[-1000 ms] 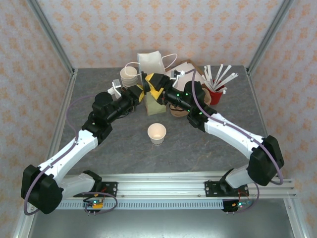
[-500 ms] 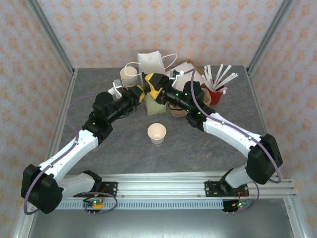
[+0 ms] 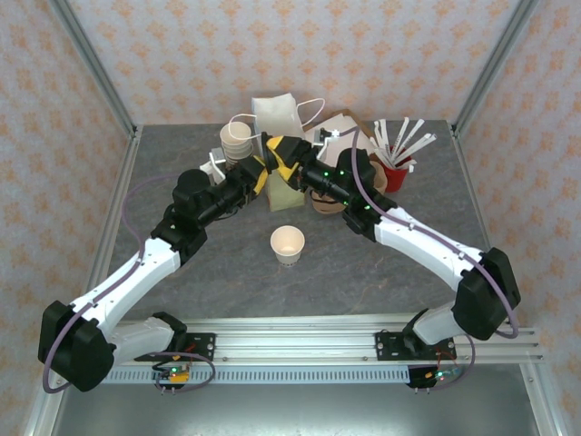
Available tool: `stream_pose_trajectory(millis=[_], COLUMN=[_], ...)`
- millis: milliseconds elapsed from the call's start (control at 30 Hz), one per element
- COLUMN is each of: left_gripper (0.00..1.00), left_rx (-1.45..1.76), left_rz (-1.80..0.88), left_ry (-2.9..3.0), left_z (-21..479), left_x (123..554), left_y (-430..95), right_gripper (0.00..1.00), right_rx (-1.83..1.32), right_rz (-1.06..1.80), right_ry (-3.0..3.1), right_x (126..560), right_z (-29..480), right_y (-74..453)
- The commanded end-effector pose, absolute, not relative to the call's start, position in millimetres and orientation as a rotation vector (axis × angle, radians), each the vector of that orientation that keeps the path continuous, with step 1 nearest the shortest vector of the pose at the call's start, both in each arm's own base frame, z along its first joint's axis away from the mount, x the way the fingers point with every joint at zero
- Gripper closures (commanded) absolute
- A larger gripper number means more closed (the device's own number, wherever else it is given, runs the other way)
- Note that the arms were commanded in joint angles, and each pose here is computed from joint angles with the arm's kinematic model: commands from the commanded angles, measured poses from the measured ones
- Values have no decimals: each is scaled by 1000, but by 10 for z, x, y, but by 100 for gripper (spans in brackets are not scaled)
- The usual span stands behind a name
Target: Pack the takeout coffee
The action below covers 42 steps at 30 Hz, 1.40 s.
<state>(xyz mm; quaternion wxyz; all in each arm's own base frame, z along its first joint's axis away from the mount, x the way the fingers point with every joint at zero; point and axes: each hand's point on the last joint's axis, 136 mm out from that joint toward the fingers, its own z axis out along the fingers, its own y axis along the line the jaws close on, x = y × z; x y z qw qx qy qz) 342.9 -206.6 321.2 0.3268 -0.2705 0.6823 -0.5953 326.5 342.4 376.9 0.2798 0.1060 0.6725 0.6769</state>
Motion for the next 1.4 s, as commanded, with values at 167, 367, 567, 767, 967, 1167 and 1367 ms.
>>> stream_pose_trajectory(millis=[167,367,567,767,967,1167,1367], left_gripper=[47,41,38,32,29,29,29], left_rx=[-662,-515,-450,-416,-407,-407,-403], left_rz=[-1156,-648,-397,-350,-370,-373,-378], left_ry=[1939,2043,2088,2134,2172,2180,2183], left_z=[2996,2929,2839,2672,2519,2468,2469], left_x=[3227,3072,3013,2966,2946,2970,2975], left_y=[-1667,-1122,-796,-683,-697,-710,-723], right_gripper=[31,31,32,32,32,32,32], right_rx=[46,-398,-655,-725,-738,-750,-760], right_rz=[1150,630,392,312,248,267,257], right_ry=[1955,2090,2159,2197,2225,2239,2261], right_x=[3047,2623,2439,2486,2559,2578,2575], right_z=[3288,2629,2128,1893,1722,1675,1595], right_y=[2795,2680,2919,3093,3130,3231,3244])
